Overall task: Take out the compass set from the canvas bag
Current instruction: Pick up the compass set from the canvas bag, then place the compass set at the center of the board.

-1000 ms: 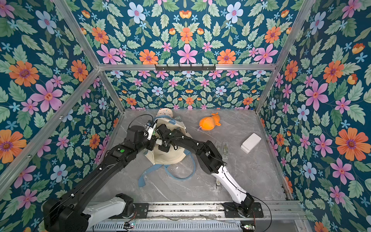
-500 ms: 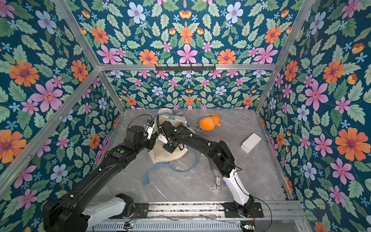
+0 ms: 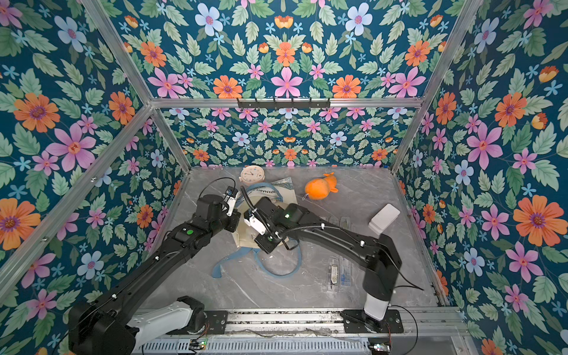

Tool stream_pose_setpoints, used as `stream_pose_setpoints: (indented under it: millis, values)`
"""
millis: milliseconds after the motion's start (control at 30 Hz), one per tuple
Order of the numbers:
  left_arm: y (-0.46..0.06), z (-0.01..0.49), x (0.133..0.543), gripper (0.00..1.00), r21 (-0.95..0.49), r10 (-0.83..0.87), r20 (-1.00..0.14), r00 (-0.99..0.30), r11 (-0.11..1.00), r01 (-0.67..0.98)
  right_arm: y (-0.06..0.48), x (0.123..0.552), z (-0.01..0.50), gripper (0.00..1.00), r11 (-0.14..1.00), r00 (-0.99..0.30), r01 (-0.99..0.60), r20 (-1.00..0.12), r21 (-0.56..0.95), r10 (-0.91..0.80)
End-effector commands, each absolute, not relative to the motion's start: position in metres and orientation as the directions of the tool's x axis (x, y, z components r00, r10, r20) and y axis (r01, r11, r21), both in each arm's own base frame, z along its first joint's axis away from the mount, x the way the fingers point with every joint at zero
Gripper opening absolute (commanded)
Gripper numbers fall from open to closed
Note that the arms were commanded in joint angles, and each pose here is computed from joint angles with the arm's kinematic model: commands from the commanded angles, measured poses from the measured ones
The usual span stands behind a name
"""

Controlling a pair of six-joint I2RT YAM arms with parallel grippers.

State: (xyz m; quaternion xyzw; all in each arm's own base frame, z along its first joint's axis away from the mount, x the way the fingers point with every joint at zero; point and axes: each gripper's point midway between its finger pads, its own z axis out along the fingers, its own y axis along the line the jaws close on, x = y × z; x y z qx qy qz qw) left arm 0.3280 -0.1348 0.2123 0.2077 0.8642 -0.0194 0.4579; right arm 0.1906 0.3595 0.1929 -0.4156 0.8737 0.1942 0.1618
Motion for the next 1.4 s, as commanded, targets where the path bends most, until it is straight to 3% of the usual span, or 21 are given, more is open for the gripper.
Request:
stream_pose_setpoints:
  millis: [0, 200, 367, 933, 1367]
  values:
    - [-0.133, 0.223, 0.333, 0.0, 0.145, 0.307, -0.827, -0.471, 0.926, 0.349, 0.332, 0.158, 0.2, 0.11, 0.677, -0.732, -0.671, -0.409, 0.302, -0.544]
    - [-0.128, 0.228, 0.331, 0.0, 0.144, 0.292, -0.838, -0.462, 0.933, 0.33, 0.247, 0.148, 0.168, 0.02, 0.894, -0.906, -0.277, -0.407, 0.353, -0.121]
    - [-0.13, 0.229, 0.33, 0.0, 0.129, 0.285, -0.841, -0.46, 0.931, 0.34, 0.203, 0.158, 0.126, 0.02, 0.916, -0.901, 0.001, -0.397, 0.401, 0.174]
    - [-0.136, 0.228, 0.329, 0.0, 0.11, 0.284, -0.843, -0.458, 0.922, 0.37, 0.197, 0.151, 0.046, 0.17, 0.888, -0.932, 0.16, -0.229, 0.432, 0.28]
    - [-0.136, 0.229, 0.327, 0.0, 0.107, 0.282, -0.845, -0.454, 0.921, 0.373, 0.182, 0.147, 0.026, 0.36, 0.931, -0.943, 0.168, -0.223, 0.323, 0.248]
